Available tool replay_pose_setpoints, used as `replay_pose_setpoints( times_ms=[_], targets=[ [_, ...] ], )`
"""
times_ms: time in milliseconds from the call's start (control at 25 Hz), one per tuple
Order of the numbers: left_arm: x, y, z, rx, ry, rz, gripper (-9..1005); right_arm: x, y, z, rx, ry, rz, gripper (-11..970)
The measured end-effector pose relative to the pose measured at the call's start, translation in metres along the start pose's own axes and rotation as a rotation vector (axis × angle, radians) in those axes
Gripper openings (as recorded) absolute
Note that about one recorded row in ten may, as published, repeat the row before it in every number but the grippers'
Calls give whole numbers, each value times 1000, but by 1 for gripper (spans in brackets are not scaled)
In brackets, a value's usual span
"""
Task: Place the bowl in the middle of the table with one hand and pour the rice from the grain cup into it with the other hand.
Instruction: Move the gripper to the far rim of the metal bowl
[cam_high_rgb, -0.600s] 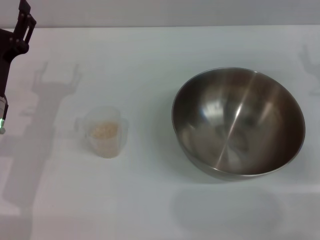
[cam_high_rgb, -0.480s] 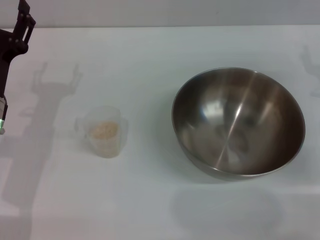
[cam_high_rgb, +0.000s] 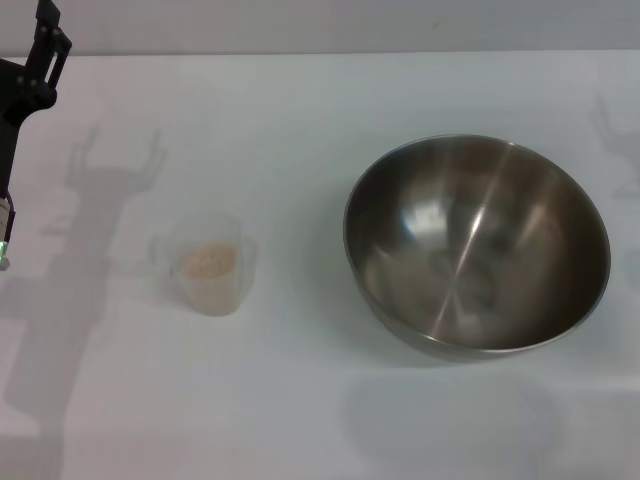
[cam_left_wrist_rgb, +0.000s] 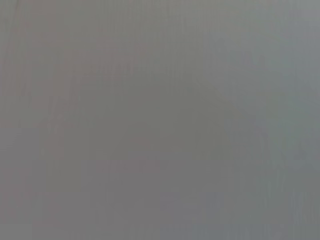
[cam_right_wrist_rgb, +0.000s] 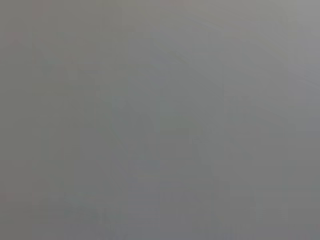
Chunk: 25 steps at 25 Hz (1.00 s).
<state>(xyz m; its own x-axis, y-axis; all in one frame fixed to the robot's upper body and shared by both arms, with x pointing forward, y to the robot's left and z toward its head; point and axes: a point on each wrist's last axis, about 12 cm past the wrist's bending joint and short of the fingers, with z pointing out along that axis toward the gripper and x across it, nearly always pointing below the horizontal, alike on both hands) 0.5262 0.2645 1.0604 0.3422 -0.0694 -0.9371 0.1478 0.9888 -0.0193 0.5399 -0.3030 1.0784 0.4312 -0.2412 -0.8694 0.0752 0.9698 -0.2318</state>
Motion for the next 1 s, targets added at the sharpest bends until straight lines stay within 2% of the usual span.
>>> replay_pose_setpoints(
  times_ms=[120,200,280,320,360,560,640,680,720,920,1000],
  targets=[
    [0,0,0,0,0,0,827,-2,1,1,-10,-13,-59,803],
    [0,0,0,1,1,2,827,-2,2,2,-11,-12,-53,803],
    [0,0,1,2,2,2,826,-2,5,8,-15,2,-2,802],
    [0,0,1,2,3,2,826,-1,12,17,-25,28,60,802],
    [1,0,1,2,4,3,826,-1,12,17,-25,28,60,802],
    [1,1,1,2,7,4,826,-8,38,37,-76,138,219,802],
    [1,1,1,0,9,4,825,-17,48,44,-119,182,263,802],
    [1,2,1,-5,8,2,825,-38,62,56,-190,254,297,802],
    [1,2,1,-5,8,2,825,-38,62,56,-190,254,297,802],
    [1,4,-1,-15,6,-1,824,-75,72,74,-285,458,319,801],
    [1,4,-1,-15,6,-1,824,-79,73,76,-304,518,316,801]
  ],
)
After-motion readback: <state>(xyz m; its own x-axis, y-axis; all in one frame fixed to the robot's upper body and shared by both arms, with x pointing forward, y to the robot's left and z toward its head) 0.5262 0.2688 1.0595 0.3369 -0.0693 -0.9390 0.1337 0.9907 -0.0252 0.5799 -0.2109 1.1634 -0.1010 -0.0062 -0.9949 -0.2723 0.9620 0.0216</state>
